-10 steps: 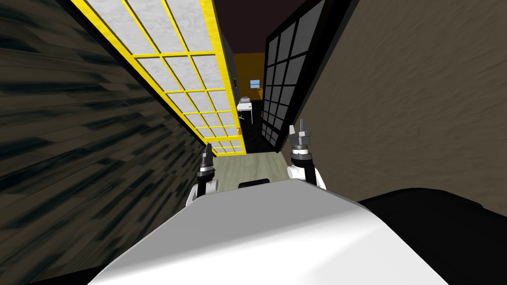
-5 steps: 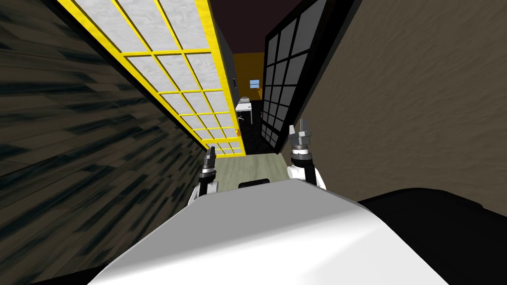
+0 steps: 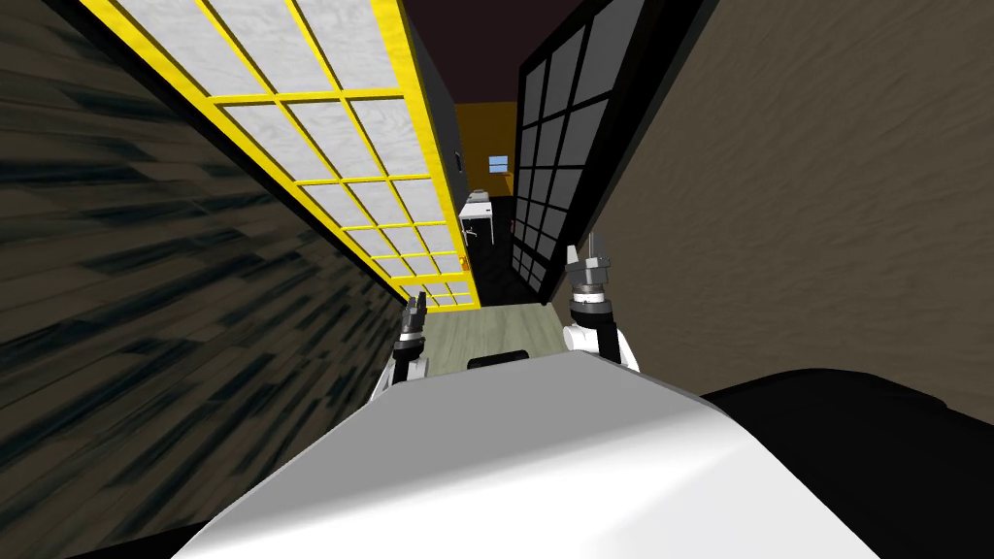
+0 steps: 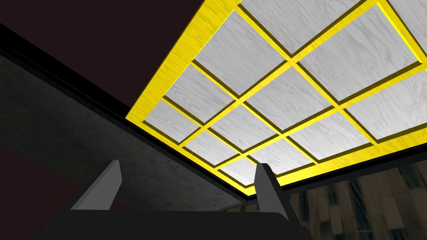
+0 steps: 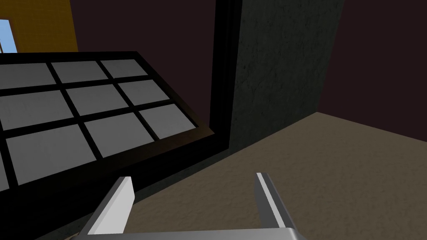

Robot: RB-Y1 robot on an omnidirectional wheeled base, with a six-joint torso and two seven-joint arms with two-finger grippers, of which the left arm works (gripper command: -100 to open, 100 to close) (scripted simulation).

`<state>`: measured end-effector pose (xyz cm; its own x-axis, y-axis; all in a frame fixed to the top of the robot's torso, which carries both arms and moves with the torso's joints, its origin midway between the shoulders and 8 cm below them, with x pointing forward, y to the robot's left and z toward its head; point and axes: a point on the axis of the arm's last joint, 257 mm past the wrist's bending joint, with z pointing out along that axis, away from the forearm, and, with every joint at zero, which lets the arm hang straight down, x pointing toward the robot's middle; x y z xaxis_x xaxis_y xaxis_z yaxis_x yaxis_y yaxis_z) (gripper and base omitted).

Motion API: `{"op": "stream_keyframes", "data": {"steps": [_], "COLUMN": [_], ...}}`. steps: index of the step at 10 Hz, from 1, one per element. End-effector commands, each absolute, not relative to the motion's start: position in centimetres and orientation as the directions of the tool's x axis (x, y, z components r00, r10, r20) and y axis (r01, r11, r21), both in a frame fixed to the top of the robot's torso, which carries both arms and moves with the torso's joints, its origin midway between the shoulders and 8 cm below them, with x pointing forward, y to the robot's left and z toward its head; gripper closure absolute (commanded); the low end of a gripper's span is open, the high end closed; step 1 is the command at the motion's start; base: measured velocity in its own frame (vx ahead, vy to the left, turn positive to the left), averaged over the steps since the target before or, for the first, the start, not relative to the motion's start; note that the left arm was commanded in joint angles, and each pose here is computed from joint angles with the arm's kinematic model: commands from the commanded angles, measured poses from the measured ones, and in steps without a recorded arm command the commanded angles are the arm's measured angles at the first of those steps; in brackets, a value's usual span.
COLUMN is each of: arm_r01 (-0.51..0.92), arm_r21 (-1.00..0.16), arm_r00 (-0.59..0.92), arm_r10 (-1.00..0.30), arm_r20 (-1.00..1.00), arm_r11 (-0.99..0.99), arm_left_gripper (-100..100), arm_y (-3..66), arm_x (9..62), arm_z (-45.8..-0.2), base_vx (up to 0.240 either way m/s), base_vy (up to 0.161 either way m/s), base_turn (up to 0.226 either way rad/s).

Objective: Push the door open

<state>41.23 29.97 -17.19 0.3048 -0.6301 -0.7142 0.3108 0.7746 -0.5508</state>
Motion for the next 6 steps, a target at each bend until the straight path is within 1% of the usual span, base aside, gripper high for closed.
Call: {"op": "stream_keyframes", "data": {"steps": [1,6], "arm_r01": [0.291,0.236], "arm_r21": [-0.532,-0.474], "arm_r00": [0.299,0.275], "arm_r10": [-0.604,-0.526], "arm_r20": [-0.739,-0.805], "arm_r11": [0.795,0.848], "arm_left_gripper": [-100,-100], "arm_y": [30.1,30.7], "arm_x": [41.4,41.6], "arm_z": [-18.2,-21.6], "base_vx": [0.098,0.105], "base_vy": [-0.031,-0.034], "base_turn": [-0.012,-0.008]}}
